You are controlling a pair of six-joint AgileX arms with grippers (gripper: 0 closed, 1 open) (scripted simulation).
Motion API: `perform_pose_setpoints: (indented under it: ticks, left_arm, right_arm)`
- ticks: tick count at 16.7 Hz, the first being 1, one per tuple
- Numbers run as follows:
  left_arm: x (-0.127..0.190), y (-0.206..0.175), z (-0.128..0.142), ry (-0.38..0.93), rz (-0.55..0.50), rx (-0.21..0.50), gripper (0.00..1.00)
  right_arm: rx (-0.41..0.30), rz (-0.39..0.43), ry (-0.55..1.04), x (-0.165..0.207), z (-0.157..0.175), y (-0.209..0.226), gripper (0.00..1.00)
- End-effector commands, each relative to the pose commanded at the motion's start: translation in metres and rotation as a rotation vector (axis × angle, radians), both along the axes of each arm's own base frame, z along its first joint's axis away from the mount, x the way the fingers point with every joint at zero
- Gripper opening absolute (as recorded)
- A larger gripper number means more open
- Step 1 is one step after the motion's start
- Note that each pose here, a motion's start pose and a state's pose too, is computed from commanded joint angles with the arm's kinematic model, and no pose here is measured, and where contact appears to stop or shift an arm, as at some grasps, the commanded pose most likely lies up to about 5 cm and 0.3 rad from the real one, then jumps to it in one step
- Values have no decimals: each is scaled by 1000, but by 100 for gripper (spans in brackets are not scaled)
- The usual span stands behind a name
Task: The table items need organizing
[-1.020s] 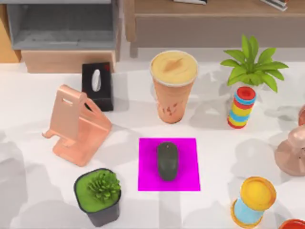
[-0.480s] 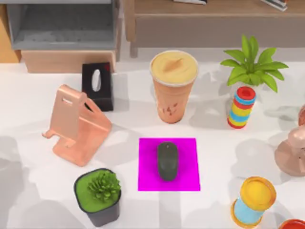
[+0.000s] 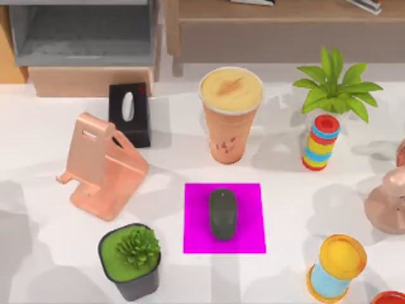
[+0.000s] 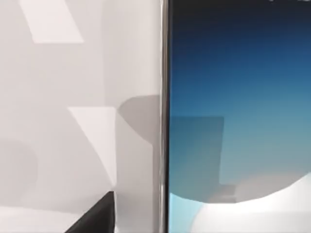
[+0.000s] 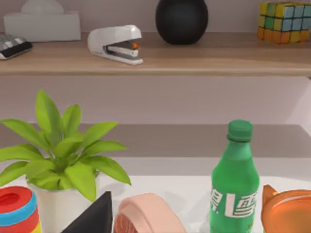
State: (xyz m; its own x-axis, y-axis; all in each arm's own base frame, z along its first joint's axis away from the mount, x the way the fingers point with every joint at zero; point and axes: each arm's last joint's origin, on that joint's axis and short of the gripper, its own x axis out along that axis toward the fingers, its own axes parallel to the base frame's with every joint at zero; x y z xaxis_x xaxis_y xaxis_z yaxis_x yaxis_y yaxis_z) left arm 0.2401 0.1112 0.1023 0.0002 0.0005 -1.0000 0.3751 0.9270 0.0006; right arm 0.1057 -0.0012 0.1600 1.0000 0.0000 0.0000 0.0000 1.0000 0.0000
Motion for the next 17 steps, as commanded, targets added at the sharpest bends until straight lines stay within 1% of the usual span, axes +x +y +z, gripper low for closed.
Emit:
perform_pose_setpoints:
  ticks: [8, 9, 16, 17]
  left_arm:
    - [0, 0, 0, 0, 0, 0, 2]
    - [0, 0, 0, 0, 0, 0, 0]
    - [0, 0, 0, 0, 0, 0, 0]
    - [0, -1, 11, -17, 5, -7, 0]
  right_arm:
    - [0, 0, 0, 0, 0, 0, 100]
    - [0, 0, 0, 0, 0, 0, 100]
    - [0, 0, 0, 0, 0, 0, 100]
    - [0, 0, 0, 0, 0, 0, 100]
